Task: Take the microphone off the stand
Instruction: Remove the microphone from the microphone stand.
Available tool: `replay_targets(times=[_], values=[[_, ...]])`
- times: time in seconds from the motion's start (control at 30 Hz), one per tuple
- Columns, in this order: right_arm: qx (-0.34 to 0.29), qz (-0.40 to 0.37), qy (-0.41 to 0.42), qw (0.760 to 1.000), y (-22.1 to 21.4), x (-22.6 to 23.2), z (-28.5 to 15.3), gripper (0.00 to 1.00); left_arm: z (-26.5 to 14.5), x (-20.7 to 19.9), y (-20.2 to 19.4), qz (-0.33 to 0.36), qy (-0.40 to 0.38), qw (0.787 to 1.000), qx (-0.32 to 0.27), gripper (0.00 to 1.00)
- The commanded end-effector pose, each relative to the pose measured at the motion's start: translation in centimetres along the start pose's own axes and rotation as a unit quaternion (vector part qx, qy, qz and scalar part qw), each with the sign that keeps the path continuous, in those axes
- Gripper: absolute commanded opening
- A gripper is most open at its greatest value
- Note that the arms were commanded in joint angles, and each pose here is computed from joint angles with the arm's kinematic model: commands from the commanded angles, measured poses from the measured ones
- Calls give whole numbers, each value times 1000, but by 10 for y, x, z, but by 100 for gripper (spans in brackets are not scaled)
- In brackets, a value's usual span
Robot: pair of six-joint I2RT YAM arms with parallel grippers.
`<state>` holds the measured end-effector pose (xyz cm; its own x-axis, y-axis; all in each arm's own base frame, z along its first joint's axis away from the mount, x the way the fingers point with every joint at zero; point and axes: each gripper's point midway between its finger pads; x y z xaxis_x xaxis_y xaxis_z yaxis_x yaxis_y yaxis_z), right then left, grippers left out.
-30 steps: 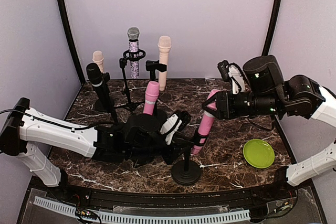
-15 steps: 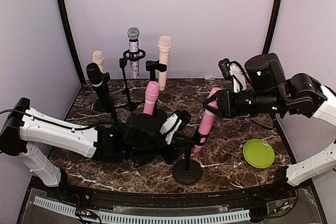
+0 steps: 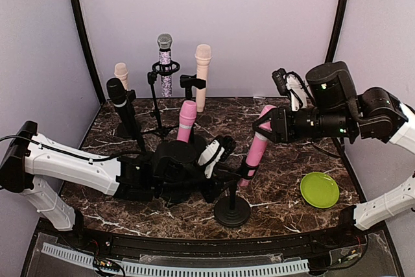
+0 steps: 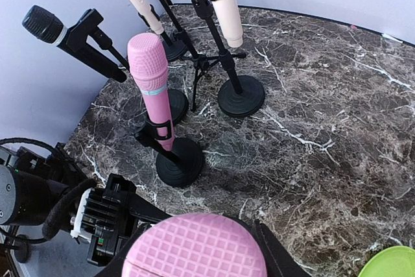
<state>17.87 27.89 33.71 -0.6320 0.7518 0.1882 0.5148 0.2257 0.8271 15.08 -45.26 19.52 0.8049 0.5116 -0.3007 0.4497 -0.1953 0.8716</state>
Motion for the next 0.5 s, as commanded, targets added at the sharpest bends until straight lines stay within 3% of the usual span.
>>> replay_targets(times=[0.0,0.47], values=[[-196,52,-39,979,101,-23,-67,18,-9,49,-113,28,77,979,187,0],[-204,50,-38,977,108,-22,-73,18,-8,49,-116,27,78,978,191,0]])
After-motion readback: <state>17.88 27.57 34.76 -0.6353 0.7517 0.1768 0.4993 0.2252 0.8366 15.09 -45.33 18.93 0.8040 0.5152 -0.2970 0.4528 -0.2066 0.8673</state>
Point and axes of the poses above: each gripper's point midway between its finger pads, its own z axis out along the fingers, its own x axis along the line the jaws close on, y = z × x, and after that the axes turned 11 degrees about -z, right-handed
